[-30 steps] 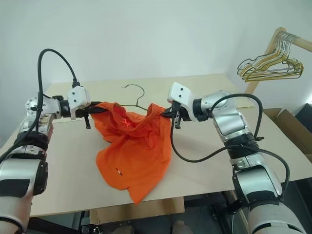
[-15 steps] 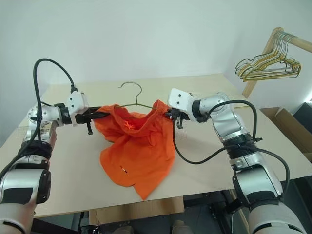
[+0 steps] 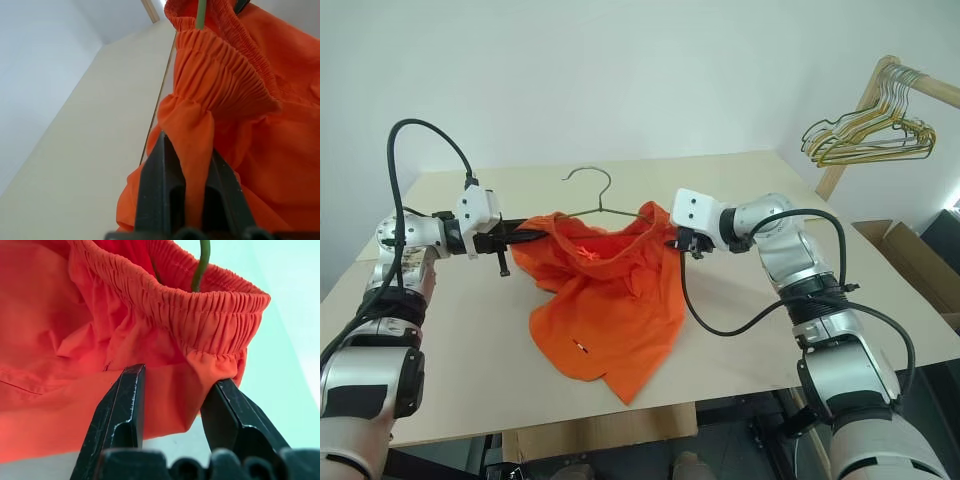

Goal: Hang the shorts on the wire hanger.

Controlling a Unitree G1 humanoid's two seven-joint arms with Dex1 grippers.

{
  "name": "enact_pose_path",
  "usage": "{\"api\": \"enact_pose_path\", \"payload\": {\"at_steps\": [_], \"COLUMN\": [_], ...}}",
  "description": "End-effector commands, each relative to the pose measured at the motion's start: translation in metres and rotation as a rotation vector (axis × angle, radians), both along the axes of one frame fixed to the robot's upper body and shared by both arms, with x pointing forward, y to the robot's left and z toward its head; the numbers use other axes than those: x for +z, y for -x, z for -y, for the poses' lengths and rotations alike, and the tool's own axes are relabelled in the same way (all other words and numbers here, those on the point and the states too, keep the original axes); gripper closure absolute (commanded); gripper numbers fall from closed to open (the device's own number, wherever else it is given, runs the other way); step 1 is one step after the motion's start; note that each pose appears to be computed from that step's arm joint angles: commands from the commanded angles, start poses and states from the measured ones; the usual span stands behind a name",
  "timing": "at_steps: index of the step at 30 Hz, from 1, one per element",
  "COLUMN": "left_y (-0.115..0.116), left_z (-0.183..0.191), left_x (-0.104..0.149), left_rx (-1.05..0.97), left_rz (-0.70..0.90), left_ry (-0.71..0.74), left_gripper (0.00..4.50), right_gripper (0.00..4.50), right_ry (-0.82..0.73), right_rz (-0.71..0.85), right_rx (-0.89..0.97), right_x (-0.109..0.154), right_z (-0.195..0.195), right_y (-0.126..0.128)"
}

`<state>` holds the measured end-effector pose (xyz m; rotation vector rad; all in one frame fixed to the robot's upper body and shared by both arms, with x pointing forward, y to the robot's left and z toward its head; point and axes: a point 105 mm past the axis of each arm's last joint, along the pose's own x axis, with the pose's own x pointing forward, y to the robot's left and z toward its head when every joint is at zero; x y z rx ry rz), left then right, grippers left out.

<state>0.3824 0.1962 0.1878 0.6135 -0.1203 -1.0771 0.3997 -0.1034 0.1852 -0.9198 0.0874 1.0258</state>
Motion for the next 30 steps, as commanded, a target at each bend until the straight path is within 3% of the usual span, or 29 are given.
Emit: {"api": "enact_pose_path", "payload": {"at_steps": [1,13,21,30], "left_y": [-0.001,-0.010,-0.002,0.007], "left_z": [0.001,0.000,0.013,0.013], "left_x": [0.016,-0.001,0.019,0.014], "left_rx": [0.006,0.092,-0.014,-0.070], "left_rz": [0.057,0.052,0.065,0.050], "left_ry": [0.021,-0.085,0.072,0.036], "left_gripper": [4.50,4.50,4.50,4.50], "right_gripper": [2.52,2.52,2.52,2.52], "right_ry": [-0.042,-0.096,-0.020,-0.056], "right_rz": [0.086,0.104,0.069,0.012], "right_rx": [-0.015,-0.014,0.038,0.082], "right_x": [0.028,0.042,0.022,0.019], "right_z": [-0.004,-0.009,-0.004,0.003], "right_y": [-0.006,-0.003,0.006,0.014]}}
